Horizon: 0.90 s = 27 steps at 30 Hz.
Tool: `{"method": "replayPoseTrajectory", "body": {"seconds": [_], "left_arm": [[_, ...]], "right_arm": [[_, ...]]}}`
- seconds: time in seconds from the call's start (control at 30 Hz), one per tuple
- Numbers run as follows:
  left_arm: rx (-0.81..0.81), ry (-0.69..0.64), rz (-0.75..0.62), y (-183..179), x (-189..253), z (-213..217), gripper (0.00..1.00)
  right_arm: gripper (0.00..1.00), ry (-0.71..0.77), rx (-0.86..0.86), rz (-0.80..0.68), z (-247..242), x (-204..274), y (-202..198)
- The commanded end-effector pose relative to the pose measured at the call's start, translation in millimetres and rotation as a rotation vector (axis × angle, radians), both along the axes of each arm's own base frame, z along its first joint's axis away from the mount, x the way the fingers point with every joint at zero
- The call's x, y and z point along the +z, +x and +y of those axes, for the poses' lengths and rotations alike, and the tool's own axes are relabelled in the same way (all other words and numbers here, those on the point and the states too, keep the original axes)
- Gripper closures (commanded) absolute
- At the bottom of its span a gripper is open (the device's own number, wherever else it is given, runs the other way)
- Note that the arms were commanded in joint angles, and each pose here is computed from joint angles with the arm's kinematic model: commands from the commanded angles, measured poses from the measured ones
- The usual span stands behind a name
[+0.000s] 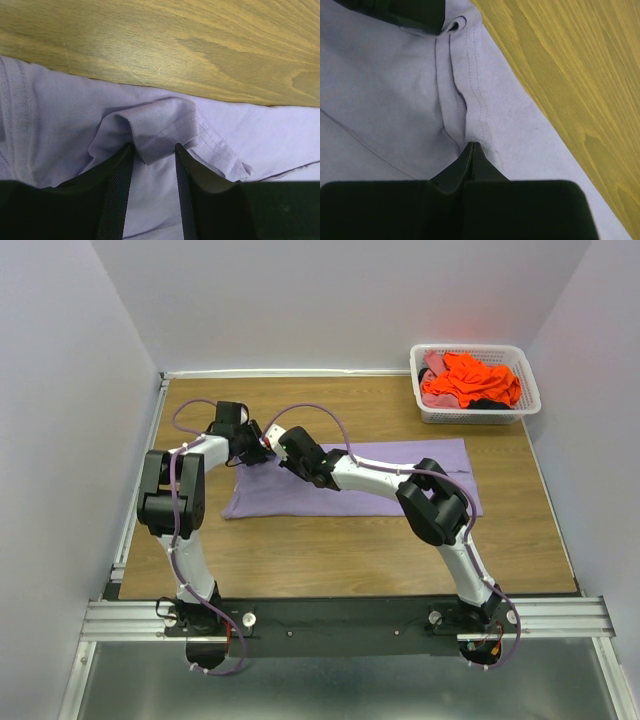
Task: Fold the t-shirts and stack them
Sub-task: Fold the tshirt
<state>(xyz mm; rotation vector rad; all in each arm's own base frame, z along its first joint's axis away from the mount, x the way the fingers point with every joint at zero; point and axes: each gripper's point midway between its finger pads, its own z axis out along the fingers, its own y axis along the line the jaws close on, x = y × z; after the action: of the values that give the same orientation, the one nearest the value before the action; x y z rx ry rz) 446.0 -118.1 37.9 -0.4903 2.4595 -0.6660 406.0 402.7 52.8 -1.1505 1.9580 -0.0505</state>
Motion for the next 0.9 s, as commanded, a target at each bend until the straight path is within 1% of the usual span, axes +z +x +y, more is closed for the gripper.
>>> {"method": "replayPoseTrajectory", "body": {"seconds": [0.0, 0.07, 0.1, 0.13, 0.17, 0.23, 0.27, 0.3, 0.4, 0.43, 0.53, 0.57, 0.6, 0.63, 0.67, 0.7, 0.73, 0.77, 0.8, 0.83, 0.87], "left_arm": [[-0.007, -0.010, 0.016, 2, -7, -6, 0.56], [-0.009, -0.013, 0.014, 3, -6, -6, 0.65], [-0.009, -0.013, 0.013, 3, -6, -6, 0.66], [-0.012, -0.013, 0.002, 4, -2, -6, 0.72], [-0.011, -0.011, -0.005, 5, 1, -6, 0.80], [-0.010, -0.006, -0.025, 8, 9, -5, 0.92], [-0.013, 0.002, -0.033, 9, 13, -4, 0.94], [-0.013, 0.008, -0.046, 10, 19, -4, 0.99], [-0.011, 0.033, -0.065, 14, 29, 0, 1.00], [-0.017, 0.043, -0.074, 15, 33, 1, 1.00], [-0.031, 0.079, -0.092, 16, 42, 5, 1.00], [-0.036, 0.089, -0.090, 17, 45, 6, 1.00], [-0.041, 0.100, -0.089, 16, 46, 8, 1.00], [-0.049, 0.118, -0.092, 17, 46, 10, 1.00], [-0.052, 0.125, -0.085, 15, 46, 11, 1.00], [-0.051, 0.133, -0.087, 17, 47, 12, 1.00], [-0.056, 0.137, -0.084, 17, 45, 12, 1.00], [-0.065, 0.140, -0.081, 17, 44, 12, 1.00], [-0.072, 0.140, -0.070, 17, 39, 11, 1.00], [-0.087, 0.137, -0.064, 16, 37, 10, 1.00], [-0.090, 0.135, -0.058, 16, 35, 9, 1.00]], "right_arm": [[0.99, 0.040, -0.009, -0.013, 8, 7, 1], [0.99, 0.048, -0.013, -0.012, 8, 9, 2], [0.99, 0.056, -0.013, -0.007, 9, 9, 1], [0.99, 0.065, -0.017, -0.007, 9, 11, 1], [0.99, 0.083, -0.022, 0.000, 9, 14, 1], [0.99, 0.107, -0.033, 0.009, 8, 18, 2], [0.99, 0.137, -0.046, 0.019, 7, 24, 2], [0.99, 0.155, -0.055, 0.025, 7, 26, 2], [0.98, 0.219, -0.095, 0.056, 0, 34, 5], [0.98, 0.275, -0.118, 0.084, 0, 41, 4], [0.91, 0.412, -0.199, 0.174, -8, 48, 5], [0.88, 0.461, -0.233, 0.193, -15, 50, 12], [0.86, 0.530, -0.267, 0.269, -17, 44, 5], [0.83, 0.586, -0.279, 0.296, -20, 51, 3], [0.76, 0.636, -0.293, 0.332, -22, 51, 2], [0.74, 0.749, -0.306, 0.382, -20, 60, 7], [0.71, 0.777, -0.325, 0.429, -26, 49, 0], [0.66, 0.844, -0.320, 0.432, -28, 59, 5], [0.63, 0.885, -0.330, 0.510, -27, 51, -6], [0.58, 0.915, -0.331, 0.538, -26, 50, -9], [0.55, 0.941, -0.331, 0.564, -26, 50, -12]]}}
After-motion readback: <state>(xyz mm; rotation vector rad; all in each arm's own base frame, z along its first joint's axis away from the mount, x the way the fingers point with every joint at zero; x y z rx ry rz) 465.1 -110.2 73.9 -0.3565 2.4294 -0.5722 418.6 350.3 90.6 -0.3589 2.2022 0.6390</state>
